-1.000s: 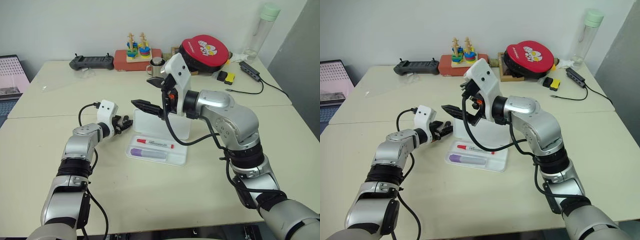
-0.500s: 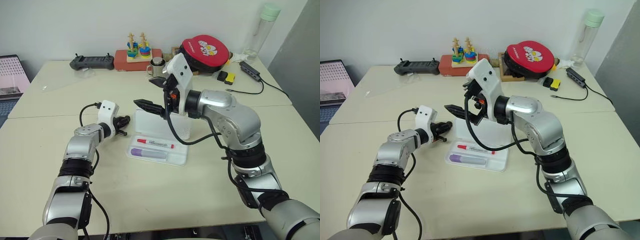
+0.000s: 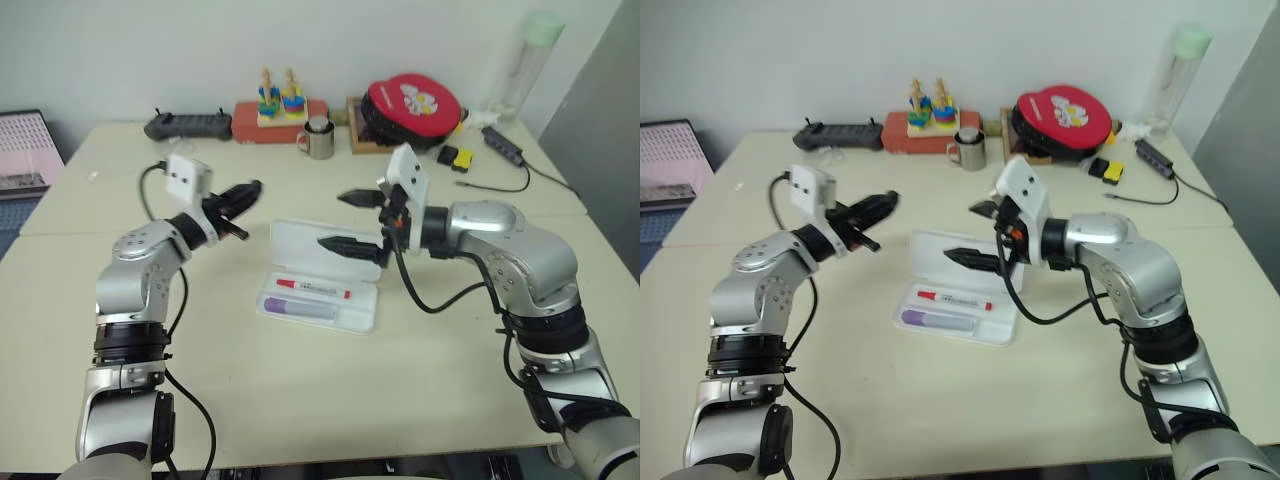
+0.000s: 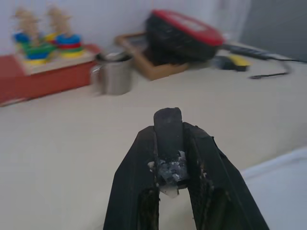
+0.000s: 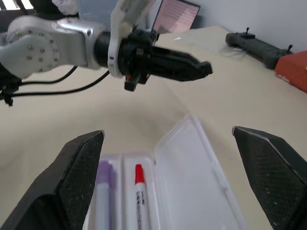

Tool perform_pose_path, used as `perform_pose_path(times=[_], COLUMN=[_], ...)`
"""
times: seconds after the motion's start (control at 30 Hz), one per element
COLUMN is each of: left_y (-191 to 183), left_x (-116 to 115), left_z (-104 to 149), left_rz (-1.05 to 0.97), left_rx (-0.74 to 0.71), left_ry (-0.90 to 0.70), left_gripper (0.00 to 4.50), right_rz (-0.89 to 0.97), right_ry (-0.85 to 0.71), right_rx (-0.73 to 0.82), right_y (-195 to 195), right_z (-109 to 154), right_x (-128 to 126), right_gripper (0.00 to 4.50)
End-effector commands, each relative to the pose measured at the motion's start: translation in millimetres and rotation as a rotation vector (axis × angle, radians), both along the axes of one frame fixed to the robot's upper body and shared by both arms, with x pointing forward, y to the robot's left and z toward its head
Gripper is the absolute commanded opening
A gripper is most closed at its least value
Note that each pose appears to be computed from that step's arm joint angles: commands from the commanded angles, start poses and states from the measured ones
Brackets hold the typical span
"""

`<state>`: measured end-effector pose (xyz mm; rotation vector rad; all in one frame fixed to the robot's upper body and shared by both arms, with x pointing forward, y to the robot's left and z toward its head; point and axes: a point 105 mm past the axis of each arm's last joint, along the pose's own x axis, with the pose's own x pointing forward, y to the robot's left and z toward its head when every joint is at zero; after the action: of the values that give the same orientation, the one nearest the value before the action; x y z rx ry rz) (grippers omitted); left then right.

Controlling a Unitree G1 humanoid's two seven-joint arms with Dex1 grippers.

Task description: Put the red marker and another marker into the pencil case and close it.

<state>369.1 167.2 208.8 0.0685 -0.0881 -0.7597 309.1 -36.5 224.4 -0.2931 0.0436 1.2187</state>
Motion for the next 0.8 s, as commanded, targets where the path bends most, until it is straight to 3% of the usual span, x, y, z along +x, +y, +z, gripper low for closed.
perform_pose_path(times=[0.03, 0.27, 0.53, 0.8], left_y=[-44.4, -82.7, -84.6, -106.5], left_x=[-36.7, -78.8, -70.6, -71.1], left_z=[12.2, -50.8, -89.3, -101.7], left_rz=[-0.296, -0.644, -0.648, -0.693], left_rx=[0.079, 0.320, 0.486, 0.457], left_ry=[-0.036, 0.130, 0.150, 0.146], left_gripper=[0.44, 0.44, 0.44, 0.44], right_rz=[0.063, 0.044, -0.002, -0.002], right_ry=[-0.024, 0.021, 0.038, 0.044], right_rx=[-0.036, -0.136, -0.182, -0.189], right_y=[-11.2, -33.7, -44.0, -41.9], right_z=[3.9, -14.0, -25.2, -30.1], right_x=[-19.0, -31.3, -33.2, -33.7], right_gripper=[4.50, 4.50, 4.50, 4.50])
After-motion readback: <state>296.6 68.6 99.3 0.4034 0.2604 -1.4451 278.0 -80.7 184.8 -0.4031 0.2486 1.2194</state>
